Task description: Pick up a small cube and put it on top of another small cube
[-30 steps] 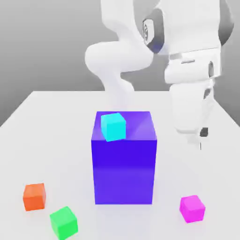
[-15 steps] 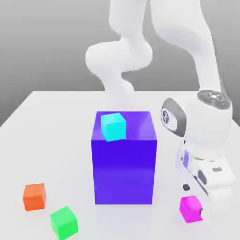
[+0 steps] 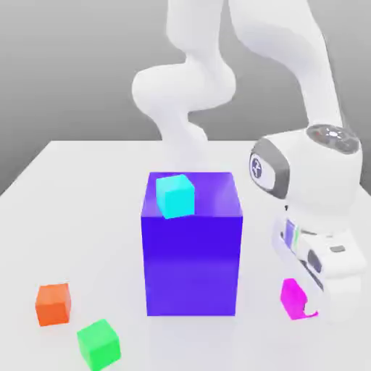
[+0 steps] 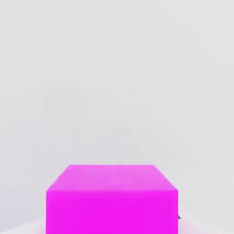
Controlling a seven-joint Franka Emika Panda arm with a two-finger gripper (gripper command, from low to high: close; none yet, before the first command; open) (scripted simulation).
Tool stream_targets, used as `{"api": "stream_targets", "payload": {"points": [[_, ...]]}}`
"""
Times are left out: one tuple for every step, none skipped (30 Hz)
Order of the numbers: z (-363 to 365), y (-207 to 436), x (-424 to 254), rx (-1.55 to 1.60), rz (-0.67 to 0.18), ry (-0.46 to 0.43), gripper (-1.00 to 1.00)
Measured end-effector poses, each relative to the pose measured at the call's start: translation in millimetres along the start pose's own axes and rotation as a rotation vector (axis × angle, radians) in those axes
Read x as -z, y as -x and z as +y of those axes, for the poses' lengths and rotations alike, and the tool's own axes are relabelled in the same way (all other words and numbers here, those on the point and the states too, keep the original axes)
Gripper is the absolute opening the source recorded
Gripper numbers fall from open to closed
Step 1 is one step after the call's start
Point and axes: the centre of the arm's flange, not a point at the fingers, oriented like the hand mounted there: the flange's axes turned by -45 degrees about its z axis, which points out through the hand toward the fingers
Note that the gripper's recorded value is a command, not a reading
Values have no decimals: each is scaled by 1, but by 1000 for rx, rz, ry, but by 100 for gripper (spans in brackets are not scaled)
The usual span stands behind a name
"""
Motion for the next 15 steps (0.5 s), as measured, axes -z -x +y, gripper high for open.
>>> {"api": "stream_targets", "payload": {"points": [[11, 15, 9, -44, -11, 18, -100], [22, 32, 20, -90, -24, 37, -100], [32, 50, 32, -134, -39, 59, -100], [39, 65, 45, -143, -53, 80, -100], [44, 75, 58, -122, -66, 97, -100], [47, 84, 71, -89, -78, 113, -100], [49, 94, 83, -52, -90, 126, -100], [51, 101, 95, -9, -102, 138, -100], [52, 109, 107, 36, -113, 150, -100], [52, 115, 119, 83, -124, 160, -100], [52, 122, 130, 130, -135, 169, -100], [52, 128, 140, 177, -145, 177, -100], [51, 134, 150, 224, -154, 184, -100], [50, 141, 159, 271, -164, 190, -100], [49, 147, 168, 318, -172, 195, -100]]}}
